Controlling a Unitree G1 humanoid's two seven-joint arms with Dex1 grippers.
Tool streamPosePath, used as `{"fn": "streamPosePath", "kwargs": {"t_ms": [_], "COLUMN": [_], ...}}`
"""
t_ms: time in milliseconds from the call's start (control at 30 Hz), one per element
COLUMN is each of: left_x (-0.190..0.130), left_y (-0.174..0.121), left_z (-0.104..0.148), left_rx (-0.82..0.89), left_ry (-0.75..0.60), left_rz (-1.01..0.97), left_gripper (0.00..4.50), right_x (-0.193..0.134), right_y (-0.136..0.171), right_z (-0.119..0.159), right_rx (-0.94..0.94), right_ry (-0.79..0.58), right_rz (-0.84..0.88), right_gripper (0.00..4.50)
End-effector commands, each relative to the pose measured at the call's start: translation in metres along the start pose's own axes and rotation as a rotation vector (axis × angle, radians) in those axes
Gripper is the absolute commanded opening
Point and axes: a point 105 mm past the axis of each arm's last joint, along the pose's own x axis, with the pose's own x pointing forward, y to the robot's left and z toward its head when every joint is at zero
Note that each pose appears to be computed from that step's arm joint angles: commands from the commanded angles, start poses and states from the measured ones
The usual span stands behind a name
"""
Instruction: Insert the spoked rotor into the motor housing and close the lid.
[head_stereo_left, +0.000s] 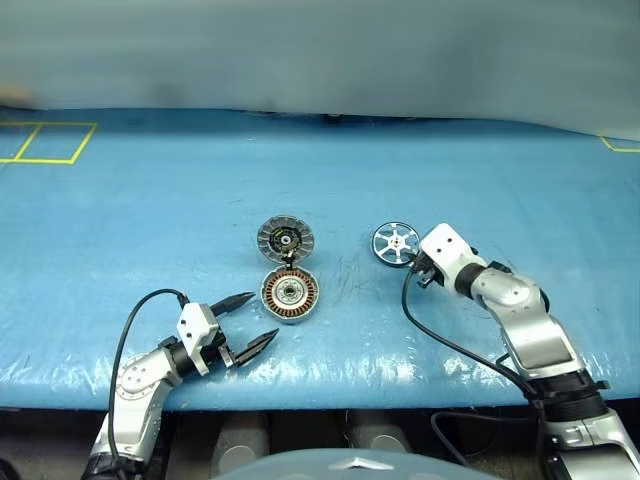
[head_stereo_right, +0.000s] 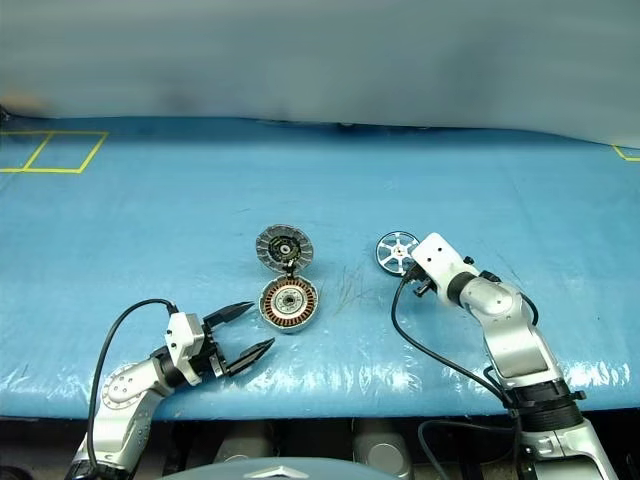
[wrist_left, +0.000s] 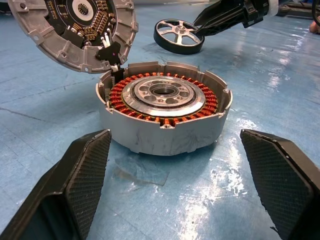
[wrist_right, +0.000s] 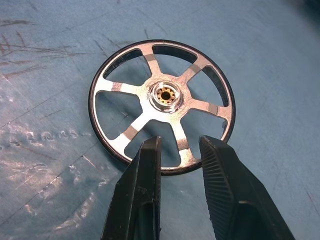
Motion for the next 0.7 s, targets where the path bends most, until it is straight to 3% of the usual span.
{"fn": "streamPosePath", "kwargs": {"t_ms": [33,200,367,400,567,700], "left_x": [0.001,0.001,0.001,0.000,-0.001,0.001], "left_y": [-0.001,-0.001,-0.001,-0.001,-0.001,-0.002], "left_z": [0.003,0.003,0.003,0.003,0.003,0.004], "left_rx": [0.017,0.016,0.018,0.018,0.013,0.004], "left_ry": [-0.015,-0.014,-0.015,-0.016,-0.017,-0.027], "left_rz": [0.001,0.004,0.007,0.007,0.010,-0.003], "left_gripper": [4.39,4.39,4.39,4.39,4.39,4.39], "right_x": [0.003,0.011,0.011,0.010,0.001,-0.017], "right_y": [-0.003,0.003,0.008,0.007,0.007,0.021], "right_z": [0.009,-0.002,-0.008,-0.007,0.001,0.029], "right_rx": [-0.025,0.019,0.085,0.113,0.266,0.413], "right_ry": [-0.033,0.002,0.006,-0.008,-0.109,-0.334], "right_rz": [0.000,0.027,0.037,0.029,0.020,0.167], "right_gripper": [1.25,1.25,0.03,0.03,0.03,0.03]}}
